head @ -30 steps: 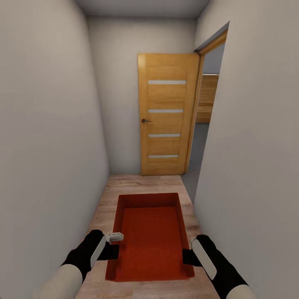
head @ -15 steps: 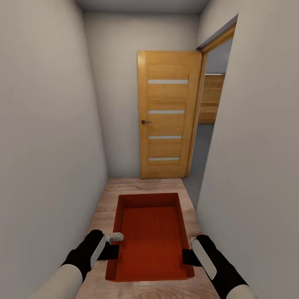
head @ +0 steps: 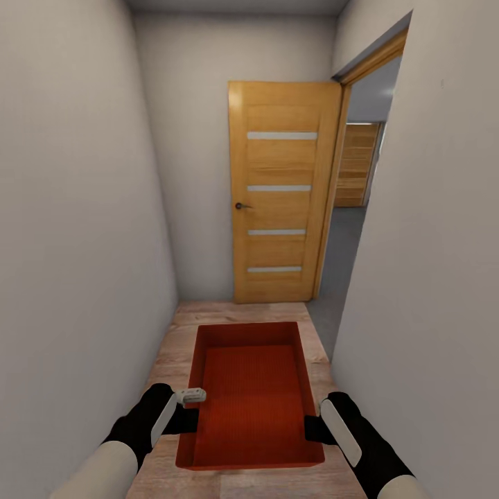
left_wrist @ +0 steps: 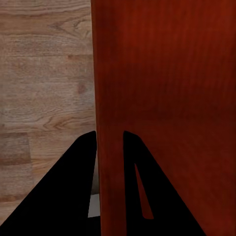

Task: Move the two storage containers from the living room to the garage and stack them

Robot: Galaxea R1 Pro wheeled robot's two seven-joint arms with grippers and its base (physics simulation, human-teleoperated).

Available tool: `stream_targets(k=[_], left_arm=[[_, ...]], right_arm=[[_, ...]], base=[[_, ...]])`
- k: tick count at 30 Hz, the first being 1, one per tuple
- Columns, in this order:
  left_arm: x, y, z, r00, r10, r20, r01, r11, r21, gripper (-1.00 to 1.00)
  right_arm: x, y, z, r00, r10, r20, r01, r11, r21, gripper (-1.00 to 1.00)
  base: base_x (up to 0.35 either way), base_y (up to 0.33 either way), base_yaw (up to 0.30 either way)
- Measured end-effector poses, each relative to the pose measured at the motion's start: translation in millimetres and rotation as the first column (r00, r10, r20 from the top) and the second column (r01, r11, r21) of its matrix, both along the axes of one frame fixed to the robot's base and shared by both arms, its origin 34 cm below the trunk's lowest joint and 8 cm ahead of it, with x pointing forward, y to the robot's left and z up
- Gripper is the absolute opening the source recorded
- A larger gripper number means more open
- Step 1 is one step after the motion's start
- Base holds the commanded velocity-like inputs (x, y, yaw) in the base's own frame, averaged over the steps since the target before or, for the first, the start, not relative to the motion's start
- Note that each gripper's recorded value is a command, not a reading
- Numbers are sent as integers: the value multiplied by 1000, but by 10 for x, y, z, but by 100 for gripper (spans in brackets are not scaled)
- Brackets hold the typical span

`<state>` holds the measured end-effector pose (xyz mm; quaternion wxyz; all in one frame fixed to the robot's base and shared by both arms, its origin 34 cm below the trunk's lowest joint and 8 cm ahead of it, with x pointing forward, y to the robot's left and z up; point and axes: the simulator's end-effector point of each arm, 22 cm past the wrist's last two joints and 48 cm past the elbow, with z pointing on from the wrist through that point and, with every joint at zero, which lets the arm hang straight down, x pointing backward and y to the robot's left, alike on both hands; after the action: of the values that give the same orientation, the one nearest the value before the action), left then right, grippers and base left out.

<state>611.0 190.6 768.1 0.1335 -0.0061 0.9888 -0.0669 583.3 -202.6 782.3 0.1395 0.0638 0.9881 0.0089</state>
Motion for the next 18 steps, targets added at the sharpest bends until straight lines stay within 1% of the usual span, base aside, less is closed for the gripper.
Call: stream_targets(k=[10, 18], left_arm=[[2, 1, -1, 1000, 0, 0, 0, 1000, 0, -100], [-1, 1, 3, 1000, 0, 0, 0, 1000, 0, -100]], right_arm=[[1, 1, -1, 1000, 0, 0, 0, 1000, 0, -100], [-1, 1, 2, 1000, 0, 1, 0, 1000, 0, -100]], base=[[22, 3, 0], [246, 154, 0]])
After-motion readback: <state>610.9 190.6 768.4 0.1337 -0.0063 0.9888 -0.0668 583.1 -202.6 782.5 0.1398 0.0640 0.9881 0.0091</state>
